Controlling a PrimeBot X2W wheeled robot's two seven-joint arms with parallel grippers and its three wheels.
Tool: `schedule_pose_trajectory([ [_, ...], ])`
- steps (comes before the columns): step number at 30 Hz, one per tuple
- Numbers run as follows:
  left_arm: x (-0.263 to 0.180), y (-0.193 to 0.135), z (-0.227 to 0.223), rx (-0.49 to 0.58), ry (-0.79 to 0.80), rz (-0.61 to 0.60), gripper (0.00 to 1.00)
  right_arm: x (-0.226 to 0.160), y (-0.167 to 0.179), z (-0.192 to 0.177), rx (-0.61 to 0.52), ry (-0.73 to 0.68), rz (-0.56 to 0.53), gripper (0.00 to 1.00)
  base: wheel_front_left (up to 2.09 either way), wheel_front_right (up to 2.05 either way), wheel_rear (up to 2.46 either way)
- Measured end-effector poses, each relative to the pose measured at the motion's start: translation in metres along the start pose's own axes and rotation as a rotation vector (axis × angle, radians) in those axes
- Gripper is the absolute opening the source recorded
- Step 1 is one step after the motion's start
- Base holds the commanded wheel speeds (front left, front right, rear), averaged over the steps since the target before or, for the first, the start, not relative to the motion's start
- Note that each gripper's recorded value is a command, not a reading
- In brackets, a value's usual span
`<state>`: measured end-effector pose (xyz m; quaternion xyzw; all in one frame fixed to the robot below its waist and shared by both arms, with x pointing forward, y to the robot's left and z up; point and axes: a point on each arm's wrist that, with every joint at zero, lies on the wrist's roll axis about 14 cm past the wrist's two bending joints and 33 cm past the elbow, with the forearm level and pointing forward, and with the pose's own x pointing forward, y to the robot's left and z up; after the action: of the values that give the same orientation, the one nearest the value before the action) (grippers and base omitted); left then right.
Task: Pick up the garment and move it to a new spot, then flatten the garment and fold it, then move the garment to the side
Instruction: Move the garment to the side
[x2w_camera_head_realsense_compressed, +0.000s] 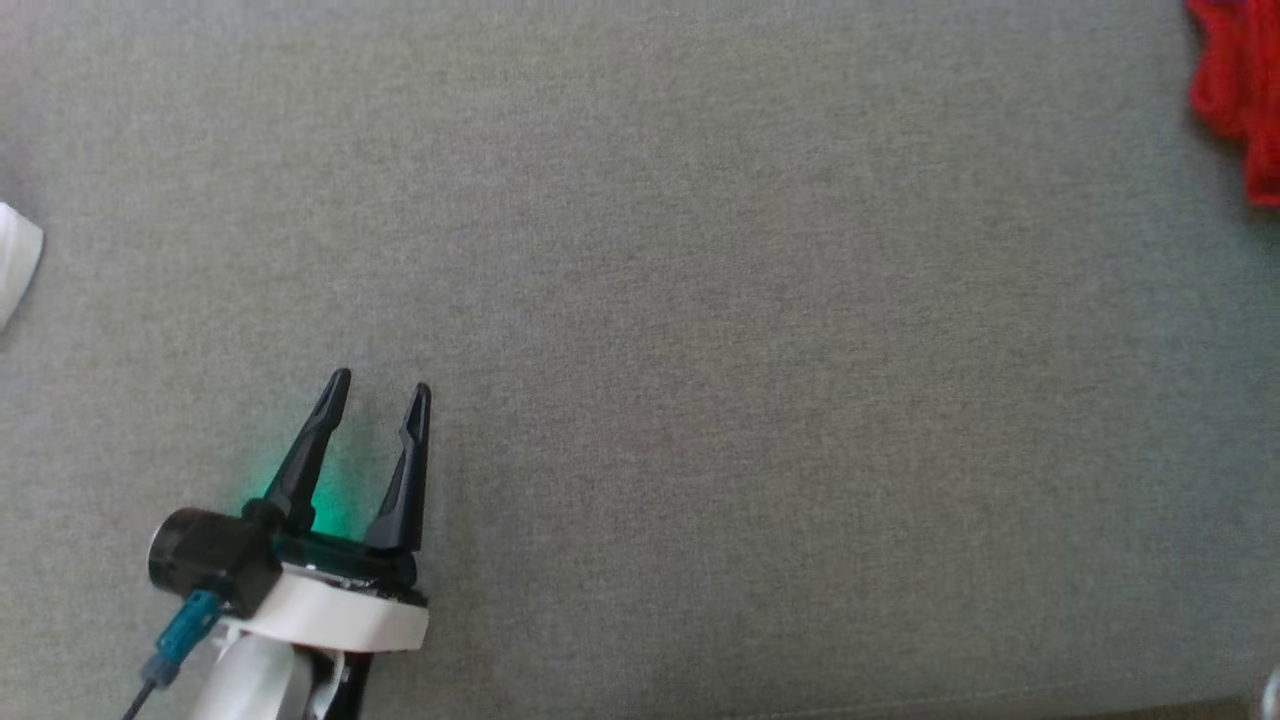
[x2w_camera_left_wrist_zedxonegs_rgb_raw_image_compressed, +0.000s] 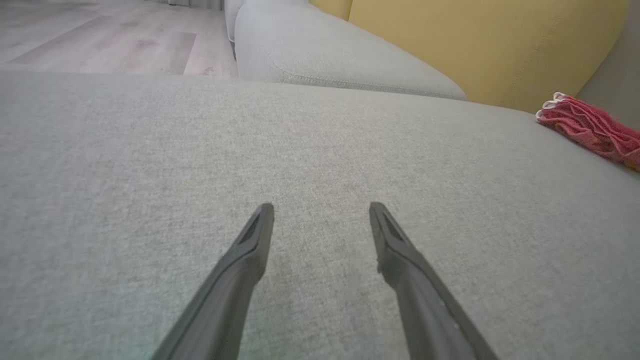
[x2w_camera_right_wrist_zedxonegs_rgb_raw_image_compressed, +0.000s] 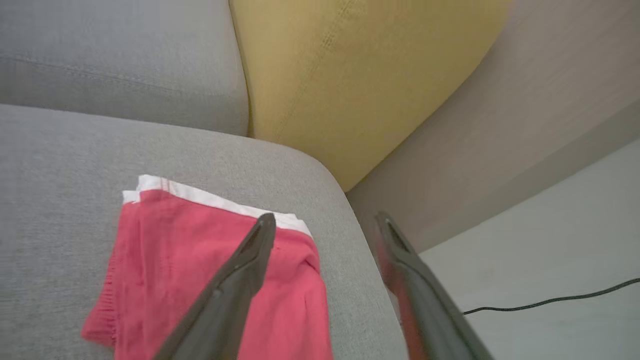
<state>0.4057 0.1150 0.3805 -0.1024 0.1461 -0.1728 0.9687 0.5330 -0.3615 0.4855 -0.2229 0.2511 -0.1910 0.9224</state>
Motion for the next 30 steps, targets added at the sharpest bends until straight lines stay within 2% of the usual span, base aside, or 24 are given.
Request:
schedule_pose_trajectory([
  [7, -0.006, -0.014, 0.022, -0.016, -0.070, 0.000, 1.00, -0.041, 0.011, 0.034, 0.069, -0.227, 0.056, 1.00, 0.00, 0.00, 0.00],
  [9, -0.014, -0.021, 0.031, -0.033, -0.101, 0.011, 1.00, -0.068, 0.016, 0.045, 0.115, -0.332, 0.091, 1.00, 0.00, 0.00, 0.00],
  [12, -0.028, -0.021, 0.037, -0.049, -0.127, 0.046, 1.00, -0.097, 0.026, 0.046, 0.161, -0.412, 0.134, 1.00, 0.00, 0.00, 0.00],
  [24, -0.098, -0.005, 0.045, -0.027, -0.206, 0.194, 1.00, -0.195, 0.077, -0.003, 0.331, -0.548, 0.339, 1.00, 0.00, 0.00, 0.00],
  [26, -0.103, -0.004, 0.045, -0.026, -0.209, 0.202, 1.00, -0.200, 0.083, -0.009, 0.342, -0.548, 0.359, 1.00, 0.00, 0.00, 0.00],
  [30, -0.115, -0.002, 0.045, -0.020, -0.224, 0.224, 1.00, -0.213, 0.109, -0.049, 0.400, -0.477, 0.441, 1.00, 0.00, 0.00, 0.00],
])
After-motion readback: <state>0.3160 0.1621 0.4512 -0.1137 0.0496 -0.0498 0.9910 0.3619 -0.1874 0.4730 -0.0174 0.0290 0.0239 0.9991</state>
